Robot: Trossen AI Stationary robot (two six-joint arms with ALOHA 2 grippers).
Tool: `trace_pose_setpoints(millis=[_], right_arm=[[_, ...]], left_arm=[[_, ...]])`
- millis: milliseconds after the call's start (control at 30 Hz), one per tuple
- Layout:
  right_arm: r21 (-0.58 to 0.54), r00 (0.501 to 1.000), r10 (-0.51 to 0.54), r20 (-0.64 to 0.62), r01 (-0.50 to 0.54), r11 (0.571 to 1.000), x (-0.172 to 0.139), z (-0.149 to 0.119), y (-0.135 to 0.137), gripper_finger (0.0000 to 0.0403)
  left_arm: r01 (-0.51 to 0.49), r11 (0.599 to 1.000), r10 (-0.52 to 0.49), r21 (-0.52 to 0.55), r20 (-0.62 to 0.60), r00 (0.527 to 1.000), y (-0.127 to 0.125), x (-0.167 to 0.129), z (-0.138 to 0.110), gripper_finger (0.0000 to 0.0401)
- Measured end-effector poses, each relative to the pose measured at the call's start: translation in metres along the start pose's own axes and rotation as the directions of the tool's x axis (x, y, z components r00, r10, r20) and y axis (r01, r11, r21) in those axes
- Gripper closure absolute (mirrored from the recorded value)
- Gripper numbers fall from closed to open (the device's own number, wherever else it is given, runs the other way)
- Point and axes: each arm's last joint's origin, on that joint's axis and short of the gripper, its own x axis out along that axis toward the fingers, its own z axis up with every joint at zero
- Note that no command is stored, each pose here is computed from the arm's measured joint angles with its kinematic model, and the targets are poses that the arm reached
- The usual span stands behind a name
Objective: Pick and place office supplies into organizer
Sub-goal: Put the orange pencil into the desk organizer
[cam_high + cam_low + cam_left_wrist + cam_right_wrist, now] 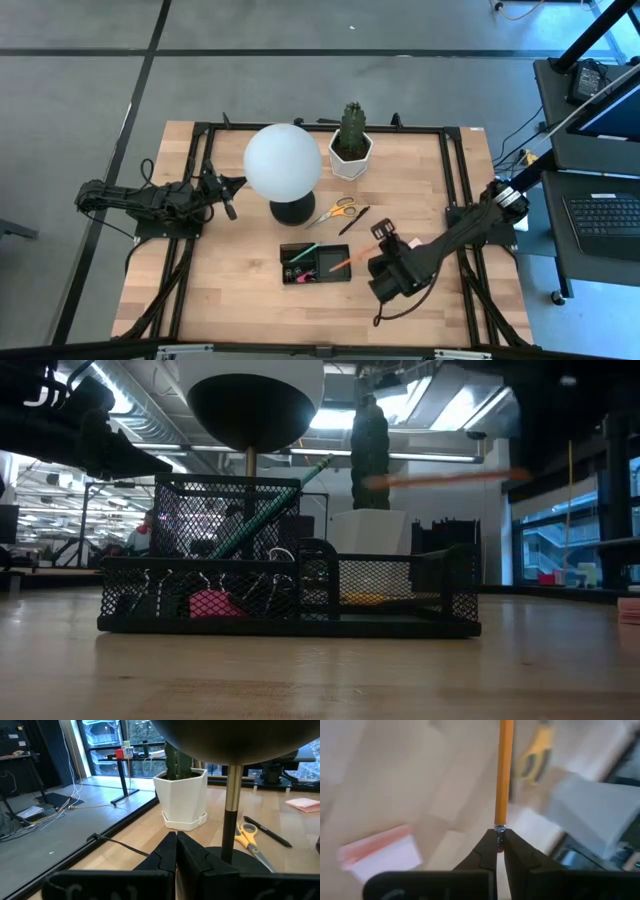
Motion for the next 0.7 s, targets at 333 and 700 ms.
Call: trace_pose_setpoints(millis=[333, 700], right_arm=[[0.003, 0.979, -0.19, 0.077, 0.191, 0.982, -0.02, 0.007, -0.024, 0.0384], [-0.11, 0.917, -0.365, 0.16, 0.384, 0.917, -0.017, 0.023, -0.045, 0.0384]], left_arm=[[0.011, 1.0, -0.011, 0.0, 0.0, 1.0, 0.0, 0.0, 0.0, 0.0397], [0.012, 1.0, -0.012, 0.0, 0.0, 1.0, 0.0, 0.0, 0.0, 0.0397]])
